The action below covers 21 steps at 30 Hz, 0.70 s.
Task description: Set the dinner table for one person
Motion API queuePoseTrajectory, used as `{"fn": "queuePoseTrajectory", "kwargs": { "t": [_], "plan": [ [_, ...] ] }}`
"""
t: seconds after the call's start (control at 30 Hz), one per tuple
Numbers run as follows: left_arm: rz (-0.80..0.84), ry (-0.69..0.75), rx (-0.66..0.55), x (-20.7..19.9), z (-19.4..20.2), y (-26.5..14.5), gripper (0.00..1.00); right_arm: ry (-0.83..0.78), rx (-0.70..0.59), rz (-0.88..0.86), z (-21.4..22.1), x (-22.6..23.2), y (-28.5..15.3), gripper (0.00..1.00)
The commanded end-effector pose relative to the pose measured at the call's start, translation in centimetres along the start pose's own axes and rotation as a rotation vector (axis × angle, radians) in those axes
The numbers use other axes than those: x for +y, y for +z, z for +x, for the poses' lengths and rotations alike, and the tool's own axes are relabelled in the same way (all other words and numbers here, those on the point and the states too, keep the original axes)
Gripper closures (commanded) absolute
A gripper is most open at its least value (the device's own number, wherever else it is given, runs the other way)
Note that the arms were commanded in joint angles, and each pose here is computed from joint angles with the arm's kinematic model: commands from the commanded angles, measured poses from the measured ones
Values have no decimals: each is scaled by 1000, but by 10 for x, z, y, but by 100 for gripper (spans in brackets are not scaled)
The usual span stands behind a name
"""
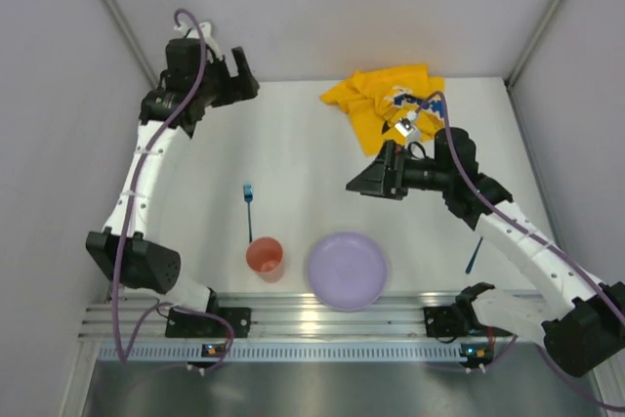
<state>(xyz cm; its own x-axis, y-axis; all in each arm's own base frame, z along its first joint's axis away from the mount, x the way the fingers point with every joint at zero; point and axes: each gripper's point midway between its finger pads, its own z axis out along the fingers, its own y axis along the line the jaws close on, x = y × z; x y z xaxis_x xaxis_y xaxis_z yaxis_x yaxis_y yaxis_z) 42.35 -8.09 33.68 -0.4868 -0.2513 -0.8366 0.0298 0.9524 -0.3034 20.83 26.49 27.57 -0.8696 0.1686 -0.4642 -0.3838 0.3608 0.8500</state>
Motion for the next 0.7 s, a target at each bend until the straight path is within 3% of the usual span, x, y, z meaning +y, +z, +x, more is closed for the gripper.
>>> {"fn": "queuePoseTrajectory", "kwargs": {
  "t": [0.0,0.07,0.1,0.17,0.27,0.3,0.37,0.53,0.67],
  "plan": [
    [113,33,45,-65,1,27,2,-94,-34,2,-8,21,-20,0],
    [245,52,-15,-115,-15,36,1,-103,-72,54,-12,16,-29,0],
    [354,53,25,-140,-3,52,2,-100,-67,94,-9,10,-34,0],
    [519,29,-14,-175,-14,63,1,-124,-134,209,-21,-6,-51,1],
    [480,-96,52,-182,-3,108,1,-92,-232,476,-33,-39,-90,0],
    [433,-127,102,-178,17,136,2,-96,-235,544,-31,-43,-106,0],
    [466,-134,126,-200,34,148,2,-96,-303,667,-39,-56,-134,0],
    [473,-146,259,-244,116,192,4,-75,-370,777,-40,-57,-167,0],
    [377,-196,359,-236,176,228,10,-59,-368,847,-36,-62,-179,0]
  ]
}}
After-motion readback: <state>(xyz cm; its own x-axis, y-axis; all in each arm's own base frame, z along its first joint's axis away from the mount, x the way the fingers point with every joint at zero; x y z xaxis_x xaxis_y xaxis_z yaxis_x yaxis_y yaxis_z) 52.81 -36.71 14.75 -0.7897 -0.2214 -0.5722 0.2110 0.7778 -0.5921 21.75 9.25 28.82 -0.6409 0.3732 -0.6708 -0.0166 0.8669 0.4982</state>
